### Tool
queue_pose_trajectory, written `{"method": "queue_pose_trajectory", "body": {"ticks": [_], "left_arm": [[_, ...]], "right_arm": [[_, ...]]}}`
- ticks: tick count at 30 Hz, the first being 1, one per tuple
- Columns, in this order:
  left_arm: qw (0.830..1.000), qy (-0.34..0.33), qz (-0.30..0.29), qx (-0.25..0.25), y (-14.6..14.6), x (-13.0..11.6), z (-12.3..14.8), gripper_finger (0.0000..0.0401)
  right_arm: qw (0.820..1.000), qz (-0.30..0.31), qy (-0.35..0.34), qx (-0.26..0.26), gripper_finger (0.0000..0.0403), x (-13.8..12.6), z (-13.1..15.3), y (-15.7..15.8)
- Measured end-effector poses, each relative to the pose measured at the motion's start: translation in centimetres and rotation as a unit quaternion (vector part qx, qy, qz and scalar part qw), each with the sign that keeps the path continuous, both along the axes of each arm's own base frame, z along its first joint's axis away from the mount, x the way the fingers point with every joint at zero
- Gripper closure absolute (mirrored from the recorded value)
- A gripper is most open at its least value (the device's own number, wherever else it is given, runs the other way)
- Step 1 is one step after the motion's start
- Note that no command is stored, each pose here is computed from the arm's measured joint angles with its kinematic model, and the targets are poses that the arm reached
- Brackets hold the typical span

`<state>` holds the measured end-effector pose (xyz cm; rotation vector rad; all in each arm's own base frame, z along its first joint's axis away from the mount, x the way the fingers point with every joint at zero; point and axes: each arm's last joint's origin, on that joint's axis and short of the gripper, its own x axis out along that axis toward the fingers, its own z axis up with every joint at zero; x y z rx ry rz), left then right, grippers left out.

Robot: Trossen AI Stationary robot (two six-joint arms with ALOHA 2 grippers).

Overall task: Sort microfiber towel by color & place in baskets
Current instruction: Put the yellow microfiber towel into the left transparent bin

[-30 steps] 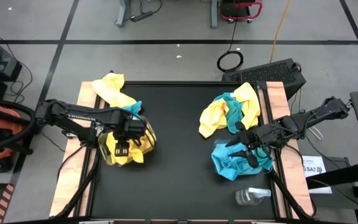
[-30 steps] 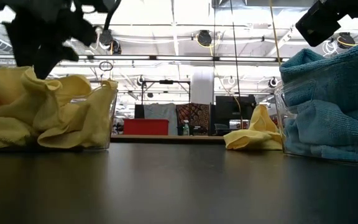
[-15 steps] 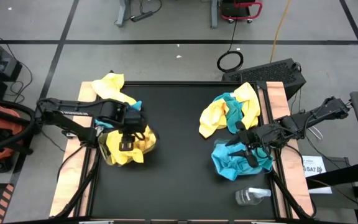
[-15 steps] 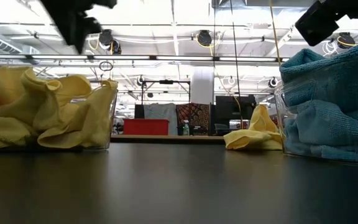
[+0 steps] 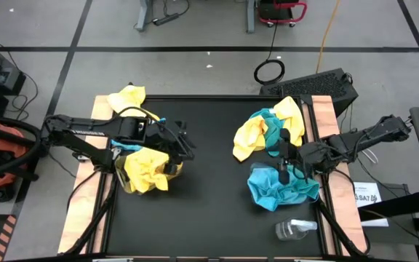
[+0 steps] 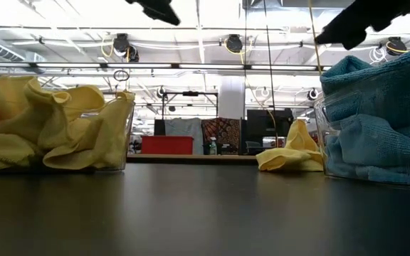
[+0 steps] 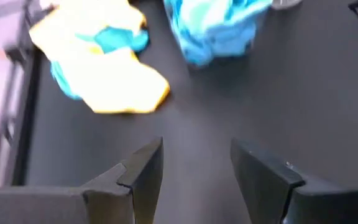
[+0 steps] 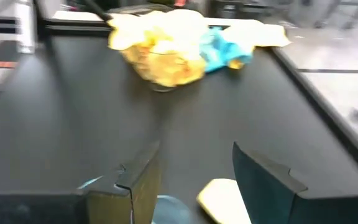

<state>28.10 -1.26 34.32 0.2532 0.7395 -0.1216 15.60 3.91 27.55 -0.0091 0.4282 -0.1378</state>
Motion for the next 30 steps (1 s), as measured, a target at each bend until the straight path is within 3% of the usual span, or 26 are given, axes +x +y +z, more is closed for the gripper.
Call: {"method": "queue_pose_trajectory", "body": {"ticks": [4,11,17,23,30], "left_arm": [[0.999,-0.047,-0.019,0.019,-0.1,1.7,-1.6,0.0207],[0.998,-0.041,-0.040,0.021,-0.3,5.0,-6.6,0.0207],[0.997,-0.051,-0.051,0.012,-0.5,7.9,-9.7,0.0207],[0.995,-0.079,-0.052,0.011,-0.6,9.7,-11.3,0.0207],[0.996,-0.076,-0.051,0.010,-0.6,10.1,-12.0,0.0207]], "right_arm": [[0.998,-0.044,0.021,-0.032,0.0213,0.8,-0.5,-1.3],[0.988,-0.112,0.091,-0.059,0.0213,2.9,-2.4,-4.0],[0.986,-0.097,0.130,-0.040,0.0203,5.1,-4.2,-5.8],[0.977,-0.117,0.175,-0.043,0.0180,6.4,-6.2,-7.7],[0.961,-0.164,0.223,-0.024,0.0146,7.0,-8.4,-10.4]]}}
